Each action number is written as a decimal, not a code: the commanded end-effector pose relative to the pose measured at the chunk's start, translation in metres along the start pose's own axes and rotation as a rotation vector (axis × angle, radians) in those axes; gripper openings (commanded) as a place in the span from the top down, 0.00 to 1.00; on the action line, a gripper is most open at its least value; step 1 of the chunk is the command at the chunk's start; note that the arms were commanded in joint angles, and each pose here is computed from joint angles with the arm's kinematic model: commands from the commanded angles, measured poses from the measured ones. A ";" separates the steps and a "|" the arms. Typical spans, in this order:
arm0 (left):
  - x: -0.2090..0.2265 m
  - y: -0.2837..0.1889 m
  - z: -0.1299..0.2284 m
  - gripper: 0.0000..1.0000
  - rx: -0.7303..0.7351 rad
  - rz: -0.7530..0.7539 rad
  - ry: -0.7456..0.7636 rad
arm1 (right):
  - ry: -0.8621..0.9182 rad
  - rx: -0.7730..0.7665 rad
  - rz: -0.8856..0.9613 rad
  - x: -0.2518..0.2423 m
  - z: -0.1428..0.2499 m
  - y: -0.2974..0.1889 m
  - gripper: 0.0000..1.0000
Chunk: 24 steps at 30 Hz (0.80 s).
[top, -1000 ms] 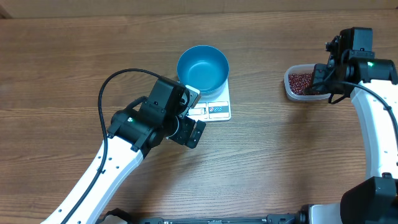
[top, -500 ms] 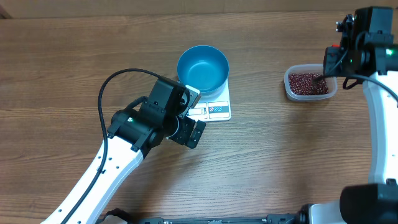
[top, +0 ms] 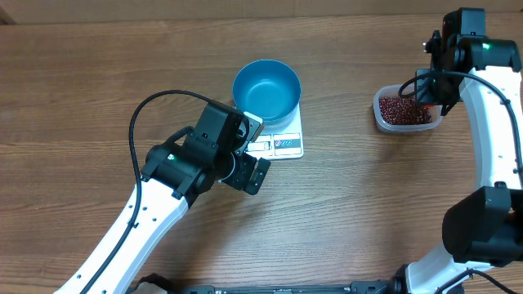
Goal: Scoop item into bowl and weigh 150g on scale
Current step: 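Lower the red scoop with the right gripper into the bean tub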
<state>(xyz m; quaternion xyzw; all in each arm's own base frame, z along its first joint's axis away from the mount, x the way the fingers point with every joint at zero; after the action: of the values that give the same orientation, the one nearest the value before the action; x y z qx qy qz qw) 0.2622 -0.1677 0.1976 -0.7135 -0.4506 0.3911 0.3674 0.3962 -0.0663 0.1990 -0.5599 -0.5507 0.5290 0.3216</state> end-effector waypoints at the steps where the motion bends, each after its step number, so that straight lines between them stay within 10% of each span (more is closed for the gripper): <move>1: -0.004 -0.001 0.000 0.00 -0.001 0.021 0.006 | -0.025 -0.010 0.000 0.002 -0.005 0.000 0.96; 24: -0.004 -0.001 0.000 0.00 -0.001 0.021 0.006 | -0.047 0.061 0.023 0.004 0.005 0.038 0.96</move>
<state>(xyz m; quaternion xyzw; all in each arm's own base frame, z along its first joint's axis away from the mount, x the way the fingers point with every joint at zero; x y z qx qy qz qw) 0.2622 -0.1677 0.1976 -0.7135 -0.4506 0.3911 0.3674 0.4043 -0.0696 0.1668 -0.5489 -0.5388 0.5497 0.3260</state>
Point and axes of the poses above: each gripper's point midway between its finger pads, its own y axis out along the fingers, its own x axis along the line the jaws close on, z = x × y, the point moved 2 cm from there along -y, back along the fingers, and after that the axes turned 14 degrees about -y, right-handed, at the moved point
